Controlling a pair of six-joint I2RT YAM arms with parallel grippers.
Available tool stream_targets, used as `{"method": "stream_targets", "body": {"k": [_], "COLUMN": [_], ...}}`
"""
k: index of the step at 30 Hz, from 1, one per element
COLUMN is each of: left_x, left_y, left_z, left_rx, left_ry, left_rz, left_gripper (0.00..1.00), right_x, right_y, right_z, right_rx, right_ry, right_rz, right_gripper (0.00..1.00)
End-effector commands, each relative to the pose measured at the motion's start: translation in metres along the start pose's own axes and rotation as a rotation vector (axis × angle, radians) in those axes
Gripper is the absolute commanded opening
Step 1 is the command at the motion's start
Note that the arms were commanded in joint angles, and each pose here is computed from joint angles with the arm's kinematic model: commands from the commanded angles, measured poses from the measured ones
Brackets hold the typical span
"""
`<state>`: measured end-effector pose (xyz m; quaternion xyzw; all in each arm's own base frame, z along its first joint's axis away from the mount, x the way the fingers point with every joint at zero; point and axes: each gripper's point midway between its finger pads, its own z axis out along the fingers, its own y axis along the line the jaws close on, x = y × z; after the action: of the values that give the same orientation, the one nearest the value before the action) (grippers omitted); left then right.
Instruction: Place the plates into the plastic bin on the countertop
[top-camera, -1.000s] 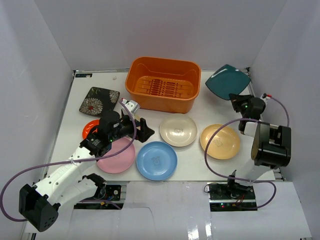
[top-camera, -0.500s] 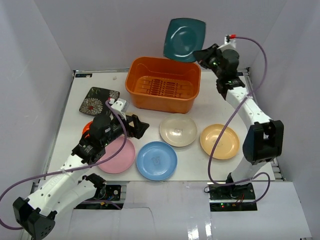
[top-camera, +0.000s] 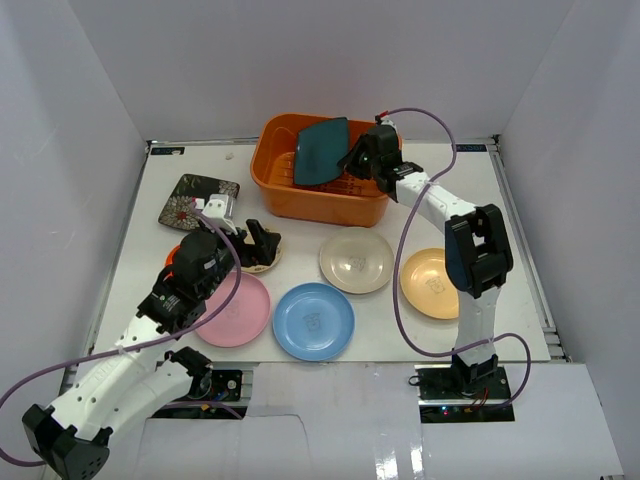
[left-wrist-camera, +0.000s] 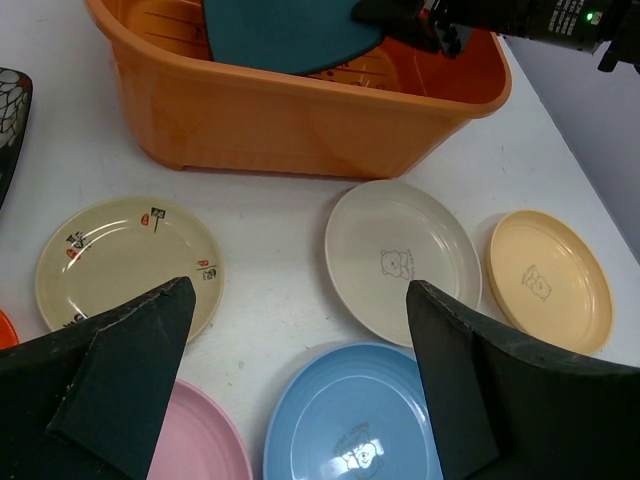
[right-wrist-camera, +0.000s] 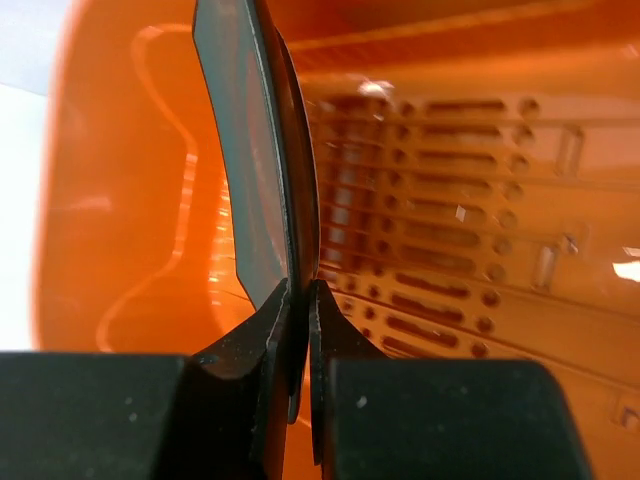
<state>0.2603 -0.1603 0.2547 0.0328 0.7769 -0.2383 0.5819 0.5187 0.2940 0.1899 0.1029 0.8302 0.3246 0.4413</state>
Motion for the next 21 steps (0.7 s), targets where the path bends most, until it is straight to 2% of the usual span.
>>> {"method": "stream_targets", "body": {"k": [1,6,9,10,13,18,21], "left_x": [-0.008,-0.010,-0.011,-0.012,-0.017,-0.030,-0.043], "left_y": [0.004,0.007,0.009,0.010,0.008,0.024,0.031], "left_z": [-0.002,0.002,0.008,0.010,0.019,0.036,0.046], "left_rx": [-0.031,-0.066,-0.097,-0.108,-0.120,-0.234,-0.270], "left_ry": [-0.022,-0.010,0.007,0.011,0.015,-0.001,-0.043], "left_rz": [-0.019,-0.026,-0.033,-0.033,-0.038,-0.026,-0.072], "left_gripper": [0.98,0.98,0.98,0.98,0.98,0.98,0.98], "right_x": [-0.070,-0.044,-0.034,-0.026,-0.017,-0.006,-0.006], "right_y": [0.061,0.044,0.037,0.032,0.028,0.014,0.007], "right_z": [-0.024,-0.010,0.001,0.006,0.009,0.007,0.002], "right_rx": [-0.154,-0.094,-0.067,-0.058,-0.049,0.004,0.033], "right_ry": [-0.242,-0.179,-0.142,-0.111,-0.083,-0.052,-0.046], "right_rz": [0.036,0.052,0.043,0.040,0.025,-0.008,-0.044], "right_gripper": [0.08,0.08,0.23,0.33,0.45,0.52,0.63]}}
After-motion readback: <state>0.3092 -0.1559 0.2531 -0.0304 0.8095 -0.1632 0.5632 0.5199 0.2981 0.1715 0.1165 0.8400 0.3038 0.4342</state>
